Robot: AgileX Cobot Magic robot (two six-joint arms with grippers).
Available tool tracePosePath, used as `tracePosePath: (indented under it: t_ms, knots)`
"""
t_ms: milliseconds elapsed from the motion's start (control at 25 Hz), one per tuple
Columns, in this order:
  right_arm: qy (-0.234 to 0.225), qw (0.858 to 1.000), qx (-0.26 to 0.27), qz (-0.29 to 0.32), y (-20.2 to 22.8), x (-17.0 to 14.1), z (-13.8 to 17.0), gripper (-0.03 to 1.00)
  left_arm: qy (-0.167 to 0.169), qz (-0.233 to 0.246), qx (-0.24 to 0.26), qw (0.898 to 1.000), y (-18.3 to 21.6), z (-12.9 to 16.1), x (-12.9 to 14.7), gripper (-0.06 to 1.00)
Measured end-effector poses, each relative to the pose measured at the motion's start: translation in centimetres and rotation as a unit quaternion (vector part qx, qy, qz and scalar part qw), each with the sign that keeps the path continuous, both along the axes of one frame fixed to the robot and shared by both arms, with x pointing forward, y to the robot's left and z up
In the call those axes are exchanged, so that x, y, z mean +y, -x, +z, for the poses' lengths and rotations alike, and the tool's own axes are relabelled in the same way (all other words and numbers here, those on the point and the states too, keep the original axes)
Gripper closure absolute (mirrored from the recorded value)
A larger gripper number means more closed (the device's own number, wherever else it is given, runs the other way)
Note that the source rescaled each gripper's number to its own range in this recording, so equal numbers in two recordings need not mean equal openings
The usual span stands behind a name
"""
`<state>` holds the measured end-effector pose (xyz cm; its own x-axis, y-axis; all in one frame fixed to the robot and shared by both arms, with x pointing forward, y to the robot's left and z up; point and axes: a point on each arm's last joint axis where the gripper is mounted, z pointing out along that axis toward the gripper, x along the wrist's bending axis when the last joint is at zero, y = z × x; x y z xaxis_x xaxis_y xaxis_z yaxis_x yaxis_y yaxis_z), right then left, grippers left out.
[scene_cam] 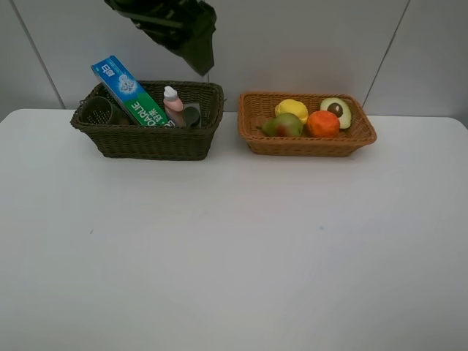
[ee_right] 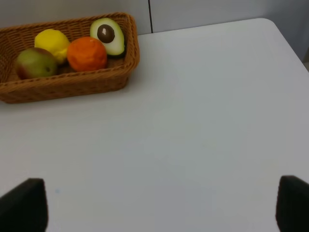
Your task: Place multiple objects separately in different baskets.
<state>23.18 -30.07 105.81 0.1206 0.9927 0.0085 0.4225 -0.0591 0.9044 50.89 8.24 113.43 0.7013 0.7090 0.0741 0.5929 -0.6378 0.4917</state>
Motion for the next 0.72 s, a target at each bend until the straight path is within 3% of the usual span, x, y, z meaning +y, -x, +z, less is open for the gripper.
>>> tracePosePath:
  t_ms: [120,360,720]
  knots:
    - [0.0,1.0,0.0,0.0,0.0,0.0,0.0,-0.03,-0.02,0.001,0.023,1.0,1.2,0.7,1.0,-0.05]
    - [0.0,1.0,0.0,0.0,0.0,0.0,0.0,-0.03,-0.02,-0.008,0.034,0.999,3.3,0.8,2.5,-0.05]
    - [0.0,1.0,0.0,0.0,0.0,0.0,0.0,-0.03,-0.053,-0.016,0.077,0.995,8.8,-2.5,6.9,-0.05]
